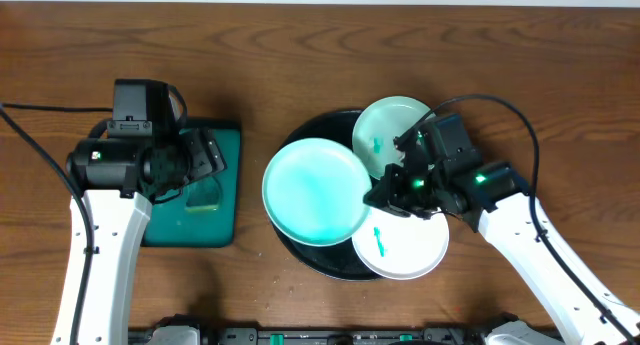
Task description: Clean dirty plates on tray and stack at the side
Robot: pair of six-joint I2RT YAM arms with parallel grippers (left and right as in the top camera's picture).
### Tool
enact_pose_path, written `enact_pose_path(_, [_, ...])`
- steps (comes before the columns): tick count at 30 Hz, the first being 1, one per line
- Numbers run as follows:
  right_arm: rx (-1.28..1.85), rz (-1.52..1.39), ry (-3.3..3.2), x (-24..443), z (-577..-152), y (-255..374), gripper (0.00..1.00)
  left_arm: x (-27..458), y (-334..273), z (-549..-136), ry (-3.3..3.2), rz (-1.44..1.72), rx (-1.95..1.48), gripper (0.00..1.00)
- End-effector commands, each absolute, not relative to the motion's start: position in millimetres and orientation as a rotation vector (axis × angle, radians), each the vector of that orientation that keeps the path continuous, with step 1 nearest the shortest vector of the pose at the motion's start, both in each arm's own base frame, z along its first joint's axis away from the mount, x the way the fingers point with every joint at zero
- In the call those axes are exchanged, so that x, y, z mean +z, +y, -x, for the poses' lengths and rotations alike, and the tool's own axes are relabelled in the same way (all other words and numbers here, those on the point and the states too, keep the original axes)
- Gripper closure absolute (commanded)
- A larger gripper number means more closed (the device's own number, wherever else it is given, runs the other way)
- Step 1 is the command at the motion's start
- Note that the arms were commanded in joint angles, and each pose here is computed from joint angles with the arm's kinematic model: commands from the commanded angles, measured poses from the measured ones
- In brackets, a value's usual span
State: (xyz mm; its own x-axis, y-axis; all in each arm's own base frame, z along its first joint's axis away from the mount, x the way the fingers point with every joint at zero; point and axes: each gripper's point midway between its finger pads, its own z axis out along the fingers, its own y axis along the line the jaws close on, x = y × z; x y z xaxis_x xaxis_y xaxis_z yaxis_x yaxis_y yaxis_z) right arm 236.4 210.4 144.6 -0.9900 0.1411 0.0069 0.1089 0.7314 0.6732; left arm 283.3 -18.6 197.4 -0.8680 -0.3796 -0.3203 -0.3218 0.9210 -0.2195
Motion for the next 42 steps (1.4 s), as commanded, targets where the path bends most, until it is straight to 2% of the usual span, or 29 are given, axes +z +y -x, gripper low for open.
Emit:
enact_pose_path(1, [1.378,-0.112,2.832,143.7,-224.2,219.1,0.99,200.0,-21.8,-280.8,2.729,0.5,-0.242,0.18])
enact_pose_path(4, [1.327,-0.109,2.763,127.1,-238.7,211.5,0.99,199.4,-21.7,-279.4,2.735,0.502,-0.24,0.18])
enact_pose_path(8, [1.024,-0.105,2.702,104.9,-267.4,186.6,0.99,199.4,-21.7,-279.4,2.735,0.502,-0.24,0.18])
enact_pose_path(21, [0.584,0.052,2.516,109.9,-317.9,150.5,0.99,198.4,-21.7,-278.9,2.739,0.502,-0.24,0.18])
enact_pose_path(25, [0.507,0.122,2.496,122.6,-323.7,150.2,0.99,198.4,-21.7,-278.9,2.739,0.502,-0.24,0.18])
enact_pose_path(35, [-0.003,0.298,2.383,187.7,-334.2,145.1,0.99,198.3,-21.7,-278.9,2.739,0.502,-0.24,0.18])
enact_pose_path(42, [-0.279,0.438,2.285,203.1,-324.3,150.4,0.99,198.3,-21.6,-278.9,2.739,0.503,-0.239,0.18])
